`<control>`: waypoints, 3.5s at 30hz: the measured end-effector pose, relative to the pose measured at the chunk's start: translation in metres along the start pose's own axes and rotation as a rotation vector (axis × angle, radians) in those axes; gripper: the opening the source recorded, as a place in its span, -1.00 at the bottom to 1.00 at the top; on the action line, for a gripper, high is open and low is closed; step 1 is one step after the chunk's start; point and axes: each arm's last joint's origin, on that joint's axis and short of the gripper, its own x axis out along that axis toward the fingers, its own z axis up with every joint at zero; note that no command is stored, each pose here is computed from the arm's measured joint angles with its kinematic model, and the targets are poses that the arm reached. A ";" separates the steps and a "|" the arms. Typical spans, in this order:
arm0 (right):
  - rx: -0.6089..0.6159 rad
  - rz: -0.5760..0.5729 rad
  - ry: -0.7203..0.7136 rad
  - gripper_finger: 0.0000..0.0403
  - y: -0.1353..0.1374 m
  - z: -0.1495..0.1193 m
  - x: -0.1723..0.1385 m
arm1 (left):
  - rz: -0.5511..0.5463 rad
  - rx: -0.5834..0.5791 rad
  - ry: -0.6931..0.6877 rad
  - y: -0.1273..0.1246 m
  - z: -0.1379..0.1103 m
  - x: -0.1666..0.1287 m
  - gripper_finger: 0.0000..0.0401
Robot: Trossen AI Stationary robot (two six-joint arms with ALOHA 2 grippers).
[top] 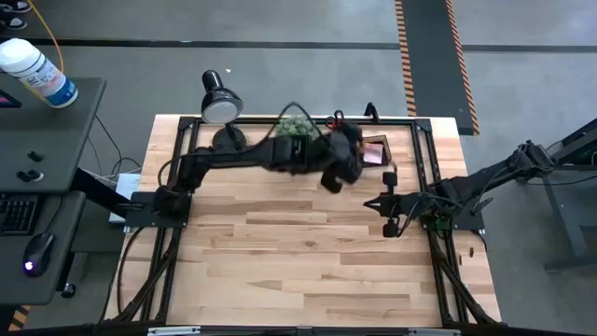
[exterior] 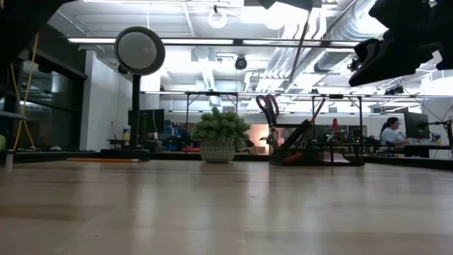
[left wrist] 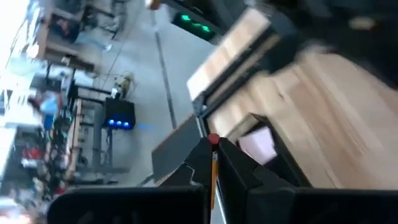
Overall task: Pick and place office supplies into organizer
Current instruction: Put the bottom orange pencil into the black desk organizer, then put the orange pencil into the black desk organizer
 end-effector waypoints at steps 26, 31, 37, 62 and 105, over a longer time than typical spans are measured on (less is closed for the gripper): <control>-0.039 0.016 -0.061 -1.00 0.005 0.005 -0.001 | -0.121 -0.622 -0.028 0.051 -0.103 0.057 -1.00; -0.038 0.015 -0.062 -1.00 0.005 0.005 -0.001 | -0.122 -0.631 -0.018 0.050 -0.109 0.064 -1.00; -0.038 0.014 -0.062 -1.00 0.005 0.005 -0.001 | -0.152 -0.668 0.022 0.045 -0.124 0.079 -1.00; -0.038 0.015 -0.062 -1.00 0.005 0.005 -0.002 | -0.217 -0.814 0.055 0.034 -0.171 0.126 -1.00; -0.031 0.026 -0.011 -1.00 0.005 0.000 -0.001 | -0.415 -0.697 0.242 0.026 -0.170 0.087 -0.54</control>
